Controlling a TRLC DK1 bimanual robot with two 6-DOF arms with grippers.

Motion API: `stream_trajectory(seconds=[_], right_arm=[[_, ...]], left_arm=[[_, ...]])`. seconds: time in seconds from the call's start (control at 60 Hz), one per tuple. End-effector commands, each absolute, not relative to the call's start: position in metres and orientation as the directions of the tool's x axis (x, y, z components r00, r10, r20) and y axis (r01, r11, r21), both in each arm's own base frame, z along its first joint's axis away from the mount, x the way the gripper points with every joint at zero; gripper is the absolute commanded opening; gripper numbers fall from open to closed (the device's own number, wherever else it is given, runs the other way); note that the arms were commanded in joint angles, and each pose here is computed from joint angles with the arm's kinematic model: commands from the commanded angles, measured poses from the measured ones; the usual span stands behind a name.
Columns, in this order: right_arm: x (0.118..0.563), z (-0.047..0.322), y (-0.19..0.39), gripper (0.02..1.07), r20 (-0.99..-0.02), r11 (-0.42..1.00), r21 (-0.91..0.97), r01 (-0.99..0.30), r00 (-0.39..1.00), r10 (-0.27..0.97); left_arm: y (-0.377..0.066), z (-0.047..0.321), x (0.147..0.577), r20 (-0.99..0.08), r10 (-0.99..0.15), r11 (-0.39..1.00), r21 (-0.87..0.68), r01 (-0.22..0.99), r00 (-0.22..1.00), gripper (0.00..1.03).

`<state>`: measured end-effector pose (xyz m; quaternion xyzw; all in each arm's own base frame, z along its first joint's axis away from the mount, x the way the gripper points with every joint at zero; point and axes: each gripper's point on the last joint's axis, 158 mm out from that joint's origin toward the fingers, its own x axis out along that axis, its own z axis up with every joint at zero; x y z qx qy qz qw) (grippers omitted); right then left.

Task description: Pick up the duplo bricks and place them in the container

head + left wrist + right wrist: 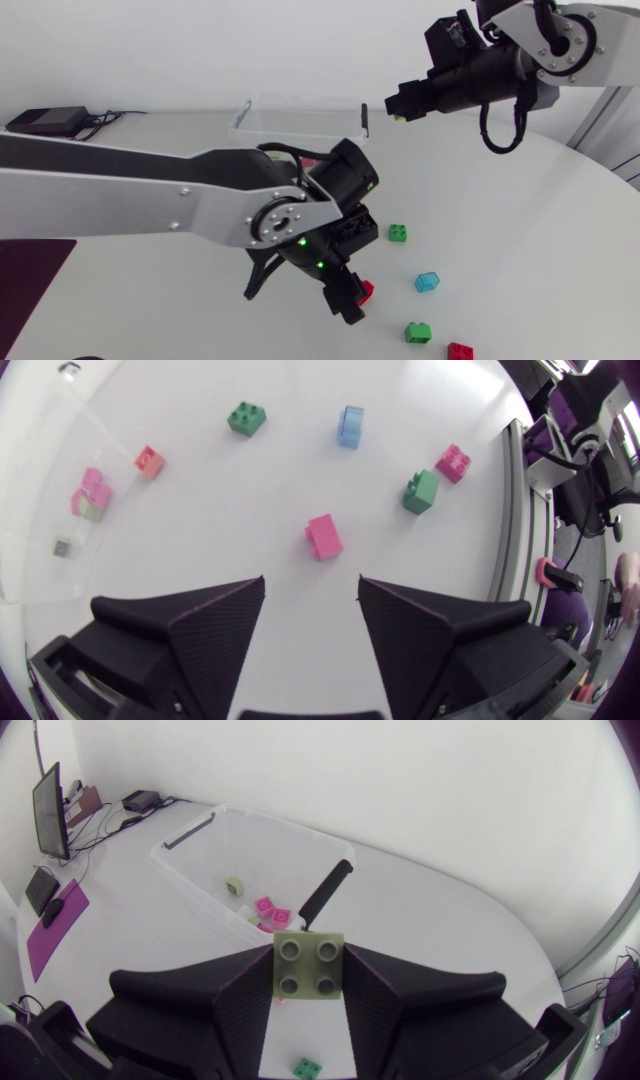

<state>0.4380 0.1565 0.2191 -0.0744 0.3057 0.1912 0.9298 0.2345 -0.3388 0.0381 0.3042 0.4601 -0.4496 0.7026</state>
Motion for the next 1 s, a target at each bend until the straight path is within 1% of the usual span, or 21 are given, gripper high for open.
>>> stream_trajectory(seconds=[0.0, 0.067, 0.133, 0.3, 0.45, 0.467, 0.5, 0.55, 0.583, 0.617, 0.633, 0.667, 0.7, 0.733, 0.75, 0.883, 0.95, 0.983], right_arm=[[0.434, 0.216, 0.136, 0.28, -0.596, 0.935, -0.015, -0.354, 0.754, 0.276], [0.433, 0.214, 0.123, 0.28, -0.598, 0.941, -0.011, -0.338, 0.757, 0.264], [0.434, 0.218, 0.117, 0.28, -0.590, 0.944, -0.012, -0.329, 0.765, 0.259], [0.436, 0.232, 0.109, 0.28, -0.568, 0.949, -0.010, -0.315, 0.783, 0.254], [0.433, 0.243, 0.106, 0.28, -0.549, 0.951, -0.012, -0.310, 0.797, 0.253], [0.433, 0.243, 0.106, 0.28, -0.547, 0.950, -0.011, -0.312, 0.797, 0.255], [0.433, 0.244, 0.106, 0.28, -0.546, 0.951, -0.011, -0.310, 0.798, 0.254], [0.432, 0.246, 0.105, 0.28, -0.542, 0.950, -0.010, -0.311, 0.800, 0.256], [0.432, 0.247, 0.105, 0.28, -0.541, 0.950, -0.010, -0.311, 0.801, 0.256], [0.431, 0.247, 0.105, 0.28, -0.541, 0.951, -0.009, -0.310, 0.801, 0.256], [0.431, 0.246, 0.105, 0.28, -0.542, 0.951, -0.009, -0.310, 0.800, 0.256], [0.431, 0.246, 0.105, 0.28, -0.542, 0.951, -0.009, -0.310, 0.800, 0.256], [0.431, 0.246, 0.105, 0.28, -0.542, 0.951, -0.009, -0.310, 0.800, 0.256], [0.430, 0.244, 0.105, 0.28, -0.544, 0.951, -0.008, -0.310, 0.799, 0.256], [0.430, 0.244, 0.105, 0.28, -0.544, 0.951, -0.008, -0.310, 0.799, 0.256], [0.433, 0.247, 0.105, 0.28, -0.539, 0.951, -0.009, -0.309, 0.802, 0.255], [0.436, 0.249, 0.108, 0.28, -0.537, 0.949, -0.009, -0.314, 0.802, 0.261], [0.438, 0.249, 0.112, 0.28, -0.535, 0.946, -0.006, -0.324, 0.800, 0.270]], left_arm=[[-0.350, 0.021, 0.236, -0.936, -0.323, 0.458, -0.029, 0.888, 0.137, 0.91], [-0.355, 0.005, 0.234, -0.952, -0.287, 0.467, -0.042, 0.883, 0.106, 0.91], [-0.362, -0.003, 0.232, -0.959, -0.268, 0.459, -0.046, 0.887, 0.089, 0.91], [-0.374, -0.015, 0.235, -0.966, -0.248, 0.473, -0.055, 0.879, 0.074, 0.91], [-0.372, -0.031, 0.233, -0.977, -0.208, 0.485, -0.061, 0.872, 0.048, 0.89], [-0.373, -0.032, 0.234, -0.977, -0.208, 0.488, -0.061, 0.871, 0.048, 0.86], [-0.373, -0.032, 0.234, -0.978, -0.206, 0.490, -0.062, 0.869, 0.046, 0.85], [-0.372, -0.035, 0.239, -0.979, -0.197, 0.521, -0.066, 0.851, 0.044, 0.73], [-0.371, -0.035, 0.240, -0.980, -0.194, 0.525, -0.067, 0.848, 0.043, 0.70], [-0.371, -0.039, 0.245, -0.981, -0.190, 0.542, -0.069, 0.838, 0.043, 0.58], [-0.371, -0.040, 0.245, -0.981, -0.189, 0.543, -0.069, 0.837, 0.042, 0.55], [-0.370, -0.041, 0.248, -0.981, -0.188, 0.552, -0.070, 0.831, 0.042, 0.48], [-0.371, -0.042, 0.249, -0.981, -0.187, 0.555, -0.070, 0.829, 0.042, 0.46], [-0.370, -0.042, 0.251, -0.982, -0.185, 0.562, -0.067, 0.825, 0.046, 0.38], [-0.371, -0.040, 0.252, -0.981, -0.189, 0.561, -0.068, 0.825, 0.048, 0.30], [-0.368, -0.041, 0.231, -0.985, -0.172, 0.528, -0.068, 0.846, 0.029, 0.27], [-0.364, -0.032, 0.230, -0.982, -0.183, 0.527, -0.066, 0.847, 0.037, 0.27], [-0.357, -0.020, 0.234, -0.978, -0.200, 0.537, -0.065, 0.841, 0.052, 0.27]])
